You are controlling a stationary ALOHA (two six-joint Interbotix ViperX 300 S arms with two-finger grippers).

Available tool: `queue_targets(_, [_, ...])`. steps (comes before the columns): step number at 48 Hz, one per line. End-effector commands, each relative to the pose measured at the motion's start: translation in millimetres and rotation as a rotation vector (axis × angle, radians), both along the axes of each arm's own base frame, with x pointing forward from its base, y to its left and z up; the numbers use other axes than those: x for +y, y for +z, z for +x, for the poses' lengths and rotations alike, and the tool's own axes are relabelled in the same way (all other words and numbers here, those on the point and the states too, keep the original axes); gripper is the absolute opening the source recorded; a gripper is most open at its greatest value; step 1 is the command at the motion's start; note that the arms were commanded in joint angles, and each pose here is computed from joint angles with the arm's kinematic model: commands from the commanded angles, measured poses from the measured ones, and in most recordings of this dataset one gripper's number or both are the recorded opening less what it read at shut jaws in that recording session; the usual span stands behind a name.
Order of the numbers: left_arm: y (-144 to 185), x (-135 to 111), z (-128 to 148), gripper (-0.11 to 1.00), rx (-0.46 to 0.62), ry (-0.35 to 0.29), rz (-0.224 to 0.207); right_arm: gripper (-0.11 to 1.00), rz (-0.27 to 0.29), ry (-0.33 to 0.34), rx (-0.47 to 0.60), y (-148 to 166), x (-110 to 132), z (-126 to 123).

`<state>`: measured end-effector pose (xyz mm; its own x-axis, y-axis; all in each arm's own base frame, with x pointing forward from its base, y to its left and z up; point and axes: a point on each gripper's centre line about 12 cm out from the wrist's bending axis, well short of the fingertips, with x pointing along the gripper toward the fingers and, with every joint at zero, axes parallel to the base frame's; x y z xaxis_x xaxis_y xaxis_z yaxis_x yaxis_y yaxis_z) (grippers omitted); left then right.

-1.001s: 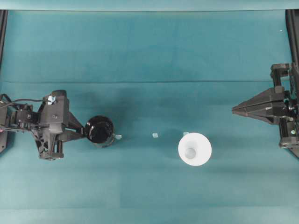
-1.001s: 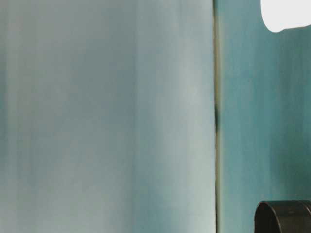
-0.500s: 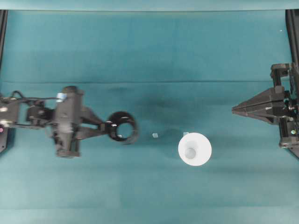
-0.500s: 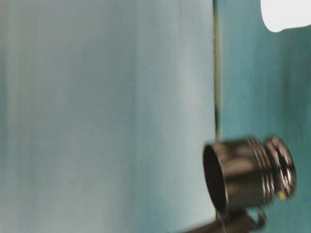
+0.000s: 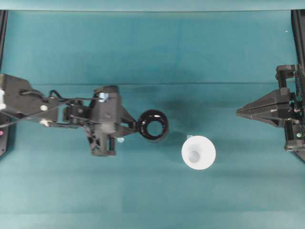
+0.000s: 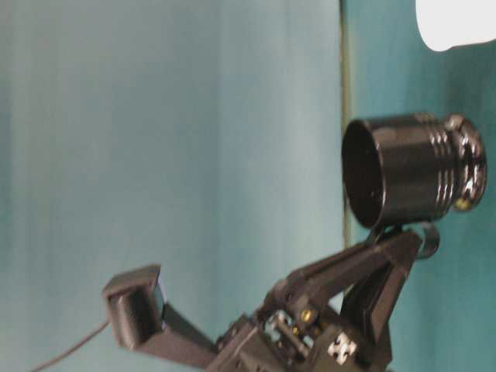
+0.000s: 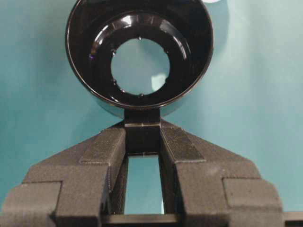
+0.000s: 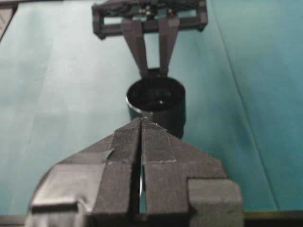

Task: Put the paper cup into the moved cup holder.
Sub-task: 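Grip the cup holder with the left gripper and slide it right toward center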

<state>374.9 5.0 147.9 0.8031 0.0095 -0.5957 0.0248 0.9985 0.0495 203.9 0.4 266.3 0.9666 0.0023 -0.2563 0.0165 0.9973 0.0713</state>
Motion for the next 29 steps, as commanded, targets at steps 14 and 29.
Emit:
queue_targets(14, [-7,-7,8,0.18,0.057,-0.024,0.006,0.02,0.01,-0.006,-0.02,9,-1,3])
queue_targets(29, [-10,-13,9,0.18,0.063,-0.038,0.007,0.02,0.01,-0.005,0.012,5,-1,2])
